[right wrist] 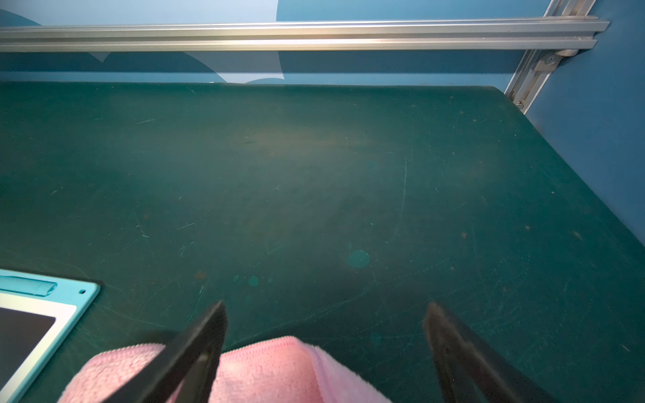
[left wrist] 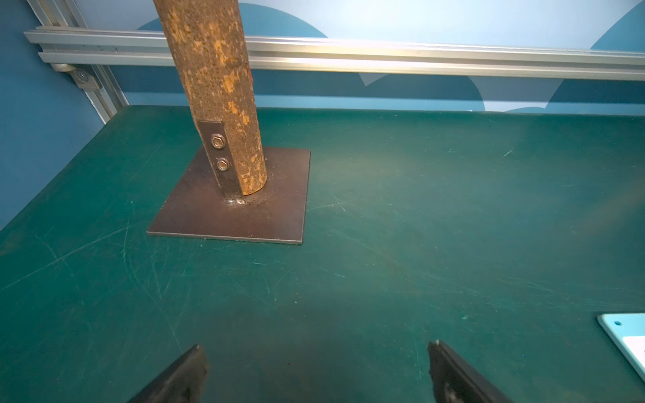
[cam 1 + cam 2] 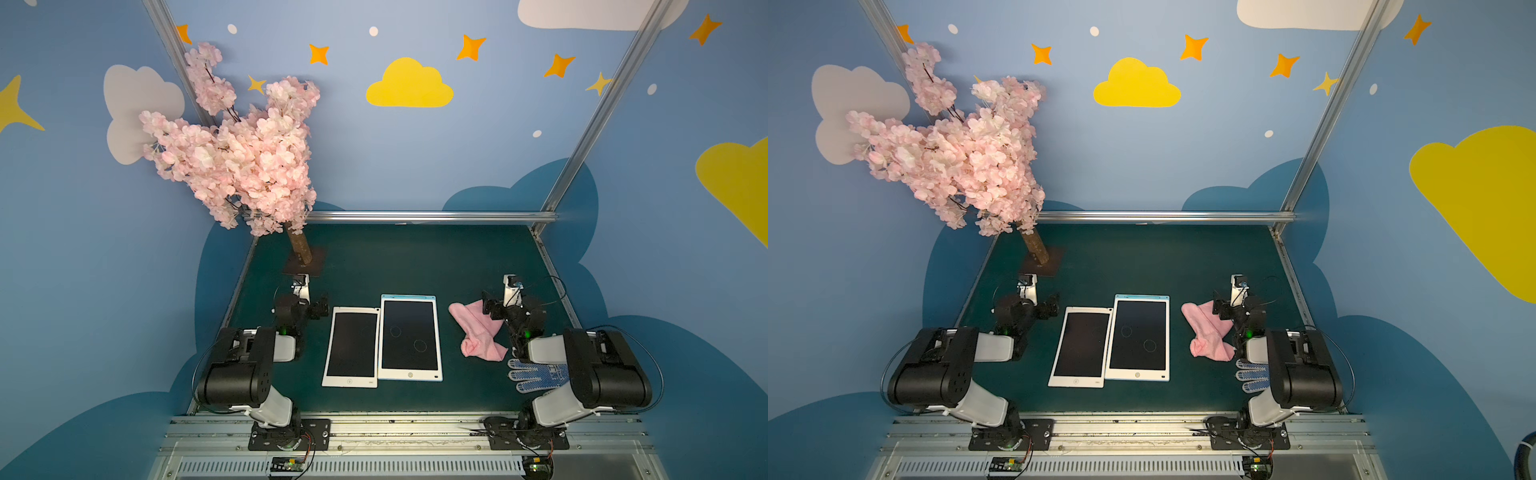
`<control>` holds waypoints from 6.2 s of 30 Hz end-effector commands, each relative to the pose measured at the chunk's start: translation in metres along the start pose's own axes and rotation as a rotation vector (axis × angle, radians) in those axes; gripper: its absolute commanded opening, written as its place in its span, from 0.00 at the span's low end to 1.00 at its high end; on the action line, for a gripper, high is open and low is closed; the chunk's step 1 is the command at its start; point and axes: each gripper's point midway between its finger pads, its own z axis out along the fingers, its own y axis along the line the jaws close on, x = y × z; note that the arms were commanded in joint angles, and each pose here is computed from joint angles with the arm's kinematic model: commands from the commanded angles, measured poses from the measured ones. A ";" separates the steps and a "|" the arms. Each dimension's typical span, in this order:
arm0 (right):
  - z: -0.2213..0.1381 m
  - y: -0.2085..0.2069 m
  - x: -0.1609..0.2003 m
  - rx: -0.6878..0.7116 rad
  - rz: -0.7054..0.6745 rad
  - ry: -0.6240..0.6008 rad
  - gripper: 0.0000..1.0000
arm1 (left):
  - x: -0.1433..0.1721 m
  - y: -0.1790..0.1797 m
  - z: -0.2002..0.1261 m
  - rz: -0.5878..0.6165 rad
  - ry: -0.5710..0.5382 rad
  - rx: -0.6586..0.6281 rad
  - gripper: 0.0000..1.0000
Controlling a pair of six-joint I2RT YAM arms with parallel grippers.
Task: Wipe the drawing tablet
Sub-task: Adjust the drawing tablet at the center of the board.
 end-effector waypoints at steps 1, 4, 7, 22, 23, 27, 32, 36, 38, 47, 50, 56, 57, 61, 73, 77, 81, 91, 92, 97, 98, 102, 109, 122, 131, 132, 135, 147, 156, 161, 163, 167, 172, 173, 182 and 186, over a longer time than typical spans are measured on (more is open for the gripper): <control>0.004 0.000 -0.009 -0.007 -0.007 -0.025 0.91 | -0.010 0.000 0.003 -0.002 -0.027 0.008 1.00; 0.004 0.000 -0.009 -0.007 -0.007 -0.025 0.91 | -0.010 0.000 0.003 -0.002 -0.027 0.008 1.00; 0.004 0.000 -0.009 -0.008 -0.006 -0.022 0.91 | -0.010 0.000 0.003 -0.002 -0.027 0.008 1.00; 0.004 0.000 -0.009 -0.008 -0.002 -0.020 0.91 | -0.010 0.000 0.003 -0.004 -0.028 0.010 1.00; 0.004 -0.001 -0.009 -0.007 -0.003 -0.021 0.91 | -0.010 0.000 0.003 -0.002 -0.027 0.009 1.00; -0.004 -0.004 -0.015 0.024 0.001 -0.065 0.91 | -0.018 0.004 -0.004 0.000 -0.051 -0.029 1.00; -0.017 -0.010 -0.034 0.080 0.009 -0.069 0.91 | -0.036 -0.003 -0.018 0.037 -0.075 -0.039 1.00; -0.025 -0.013 -0.061 0.111 0.013 -0.083 0.91 | -0.064 -0.005 -0.032 0.054 -0.123 -0.072 1.00; -0.028 -0.012 -0.090 0.108 0.025 -0.150 0.91 | -0.086 -0.006 -0.036 0.051 -0.174 -0.085 1.00; -0.075 0.023 -0.311 0.044 0.139 -0.384 0.91 | -0.241 -0.038 -0.060 -0.073 -0.427 -0.141 1.00; -0.072 -0.007 -0.287 0.138 0.558 -0.113 0.93 | -0.222 -0.022 -0.069 -0.578 -0.134 -0.169 1.00; -0.074 0.025 -0.240 -0.097 0.747 0.115 0.97 | -0.201 -0.067 -0.047 -0.701 0.061 0.061 1.00; -0.082 0.035 -0.236 -0.071 0.668 0.137 0.97 | -0.195 -0.076 -0.050 -0.663 0.083 0.063 1.00; -0.123 0.075 -0.225 -0.004 0.302 0.220 0.97 | -0.168 -0.106 -0.070 -0.550 0.194 0.110 0.98; -0.163 0.120 -0.095 -0.129 0.252 0.605 0.95 | -0.031 -0.193 -0.131 -0.436 0.740 0.267 0.72; -0.182 0.158 -0.051 -0.191 0.070 0.708 0.94 | -0.003 -0.217 -0.126 -0.431 0.822 0.282 0.69; -0.204 0.191 -0.011 -0.274 -0.079 0.800 0.90 | 0.007 -0.233 -0.105 -0.372 0.906 0.287 0.68; -0.249 0.249 0.067 -0.355 -0.286 1.011 0.78 | 0.027 -0.240 -0.032 -0.425 1.142 0.262 0.62; -0.251 0.254 0.075 -0.352 -0.305 1.039 0.78 | 0.026 -0.239 -0.025 -0.429 1.136 0.254 0.63; -0.249 0.275 0.110 -0.311 -0.402 1.166 0.73 | 0.014 -0.232 0.003 -0.495 1.112 0.256 0.65; -0.245 0.276 0.116 -0.287 -0.419 1.181 0.70 | 0.013 -0.230 0.005 -0.507 1.113 0.259 0.65; -0.232 0.289 0.123 -0.235 -0.426 1.196 0.62 | 0.008 -0.225 0.008 -0.513 1.101 0.270 0.65; -0.206 0.280 0.136 -0.141 -0.344 1.200 0.55 | 0.010 -0.223 0.001 -0.494 1.092 0.286 0.65; -0.181 0.251 0.147 0.019 -0.295 1.232 0.51 | 0.012 -0.214 -0.003 -0.489 1.101 0.295 0.65; -0.158 0.224 0.137 0.090 -0.172 1.188 0.52 | 0.013 -0.212 0.002 -0.485 1.100 0.291 0.65; -0.155 0.222 0.134 0.094 -0.160 1.184 0.52 | 0.014 -0.211 0.002 -0.485 1.102 0.290 0.65; -0.145 0.214 0.127 0.106 -0.124 1.177 0.52 | 0.013 -0.211 0.003 -0.483 1.101 0.289 0.65; -0.150 0.184 0.036 0.031 -0.049 0.979 0.75 | -0.007 -0.213 0.002 -0.485 1.059 0.304 0.65; -0.135 0.098 0.001 0.151 0.154 0.934 0.89 | -0.025 -0.218 -0.008 -0.495 1.004 0.334 0.65; -0.122 0.069 0.005 0.173 0.246 0.983 0.86 | -0.029 -0.223 -0.019 -0.502 0.991 0.355 0.65; -0.114 0.063 0.010 0.170 0.263 1.015 0.84 | -0.028 -0.225 -0.023 -0.504 0.990 0.360 0.65; -0.103 0.059 0.020 0.160 0.311 1.103 0.81 | -0.024 -0.226 -0.029 -0.511 0.994 0.363 0.65; -0.091 0.060 0.039 0.135 0.340 1.223 0.79 | -0.026 -0.229 -0.036 -0.511 0.991 0.371 0.64; -0.090 0.060 0.042 0.136 0.345 1.231 0.79 | -0.027 -0.229 -0.037 -0.508 0.988 0.373 0.64; -0.077 0.064 0.076 0.145 0.451 1.283 0.74 | -0.025 -0.236 -0.042 -0.496 0.991 0.373 0.64; -0.075 0.065 0.089 0.151 0.476 1.302 0.63 | -0.022 -0.236 -0.042 -0.493 0.996 0.369 0.64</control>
